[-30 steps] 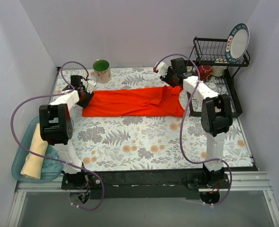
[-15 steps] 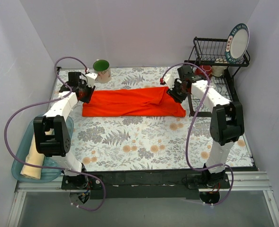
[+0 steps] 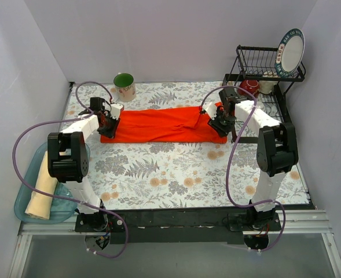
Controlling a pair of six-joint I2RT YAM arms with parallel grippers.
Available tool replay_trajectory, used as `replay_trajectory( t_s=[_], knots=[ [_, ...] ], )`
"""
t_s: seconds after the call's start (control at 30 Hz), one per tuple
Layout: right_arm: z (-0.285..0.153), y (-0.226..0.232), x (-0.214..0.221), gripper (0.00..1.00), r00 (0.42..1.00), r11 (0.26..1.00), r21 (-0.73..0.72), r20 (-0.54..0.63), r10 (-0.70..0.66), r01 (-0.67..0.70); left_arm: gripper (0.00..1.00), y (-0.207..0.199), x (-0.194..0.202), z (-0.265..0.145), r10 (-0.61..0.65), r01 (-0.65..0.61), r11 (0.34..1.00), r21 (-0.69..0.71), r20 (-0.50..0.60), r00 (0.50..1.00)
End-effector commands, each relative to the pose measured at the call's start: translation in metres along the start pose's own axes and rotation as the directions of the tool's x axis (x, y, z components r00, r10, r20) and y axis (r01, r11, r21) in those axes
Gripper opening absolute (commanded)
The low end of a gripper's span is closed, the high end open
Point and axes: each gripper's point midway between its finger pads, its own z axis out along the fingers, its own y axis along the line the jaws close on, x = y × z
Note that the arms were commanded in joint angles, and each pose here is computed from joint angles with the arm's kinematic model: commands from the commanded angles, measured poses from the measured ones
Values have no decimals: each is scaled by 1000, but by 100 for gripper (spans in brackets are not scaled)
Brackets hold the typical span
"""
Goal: Roll the t-shirts
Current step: Fold the T-shirt at the center of the board.
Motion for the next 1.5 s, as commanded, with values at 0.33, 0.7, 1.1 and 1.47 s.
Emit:
replay_trajectory(
  t_s=[0.33,0.7,1.1,1.47],
  knots=[
    [24,9,32,33,996,996,-76,-78,32,-38,19,-9,42,21,29,-25,999,40,-102,994],
    [9,38,37,1,998,980,-200,-56,-7,-4,14,-12,91,-16,69,-69,998,8,-141,988],
    [-12,57,23,25,996,958,-278,63,-60,75,19,-13,101,-33,90,-93,996,-14,-122,988],
    [10,39,9,40,996,963,-262,79,-38,58,22,-8,89,-28,67,-69,998,-10,-119,991]
  ],
)
